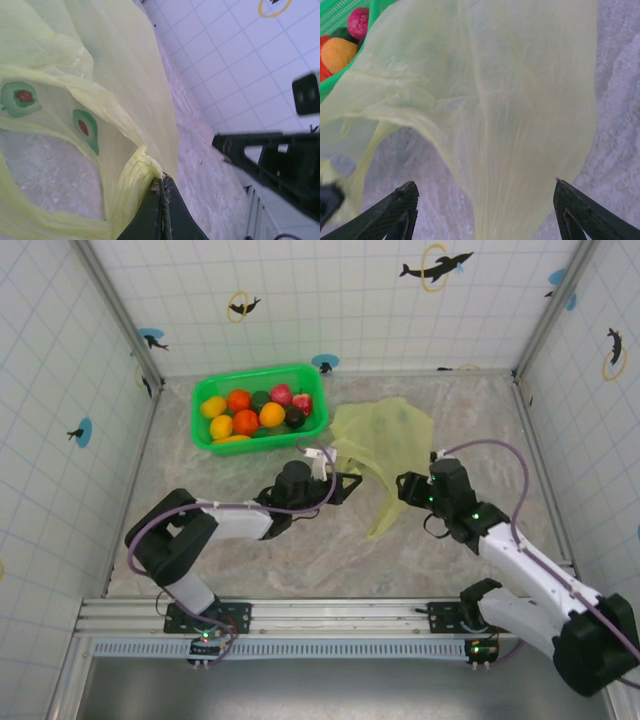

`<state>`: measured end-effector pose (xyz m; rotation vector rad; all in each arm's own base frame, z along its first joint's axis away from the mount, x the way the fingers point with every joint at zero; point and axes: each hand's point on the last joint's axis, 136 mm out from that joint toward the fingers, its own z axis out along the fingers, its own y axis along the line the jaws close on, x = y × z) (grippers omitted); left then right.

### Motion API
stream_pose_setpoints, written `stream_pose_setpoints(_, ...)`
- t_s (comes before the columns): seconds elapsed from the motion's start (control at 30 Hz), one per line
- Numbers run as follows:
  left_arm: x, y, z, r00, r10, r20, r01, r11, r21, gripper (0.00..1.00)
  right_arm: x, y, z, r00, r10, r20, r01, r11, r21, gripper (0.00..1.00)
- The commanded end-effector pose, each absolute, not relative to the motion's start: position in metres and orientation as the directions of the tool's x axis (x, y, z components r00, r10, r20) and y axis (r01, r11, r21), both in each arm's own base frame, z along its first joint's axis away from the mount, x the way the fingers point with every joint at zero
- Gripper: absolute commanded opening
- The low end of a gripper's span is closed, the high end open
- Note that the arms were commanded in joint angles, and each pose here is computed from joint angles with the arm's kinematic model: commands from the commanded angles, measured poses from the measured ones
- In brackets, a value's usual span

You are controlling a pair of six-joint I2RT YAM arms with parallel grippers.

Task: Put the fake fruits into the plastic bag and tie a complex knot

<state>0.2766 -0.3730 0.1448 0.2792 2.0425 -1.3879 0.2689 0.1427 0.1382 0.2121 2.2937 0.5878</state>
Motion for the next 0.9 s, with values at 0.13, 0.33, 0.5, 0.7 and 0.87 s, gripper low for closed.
stream_pose_setpoints(0.13, 0.280, -0.384, 0.161, -0.784, -0.235, -0.575, 0.492, 0.329, -0.806, 0.00, 0.220, 0.160, 0.102, -0.760, 0.500, -0.414, 0.124, 0.737, 0.664, 0.68)
stream_pose_setpoints(0.33, 0.277, -0.380, 0.159, -0.788, -0.243, -0.565, 0.481, 0.329, -0.812, 0.00, 0.213, 0.172, 0.082, -0.711, 0.599, -0.367, 0.182, 0.662, 0.727, 0.68)
stream_pose_setpoints(0.5, 0.275, -0.378, 0.159, -0.788, -0.244, -0.565, 0.481, 0.329, -0.813, 0.00, 0.226, 0.192, 0.085, -0.705, 0.602, -0.375, 0.140, 0.636, 0.759, 0.69)
stream_pose_setpoints(0.7, 0.272, -0.373, 0.158, -0.778, -0.231, -0.584, 0.496, 0.344, -0.797, 0.00, 0.237, 0.189, 0.068, -0.682, 0.616, -0.395, 0.186, 0.668, 0.721, 0.43)
stream_pose_setpoints(0.87, 0.264, -0.367, 0.150, -0.744, -0.161, -0.648, 0.553, 0.395, -0.734, 0.00, 0.240, 0.177, 0.066, -0.651, 0.637, -0.413, 0.177, 0.657, 0.733, 0.08)
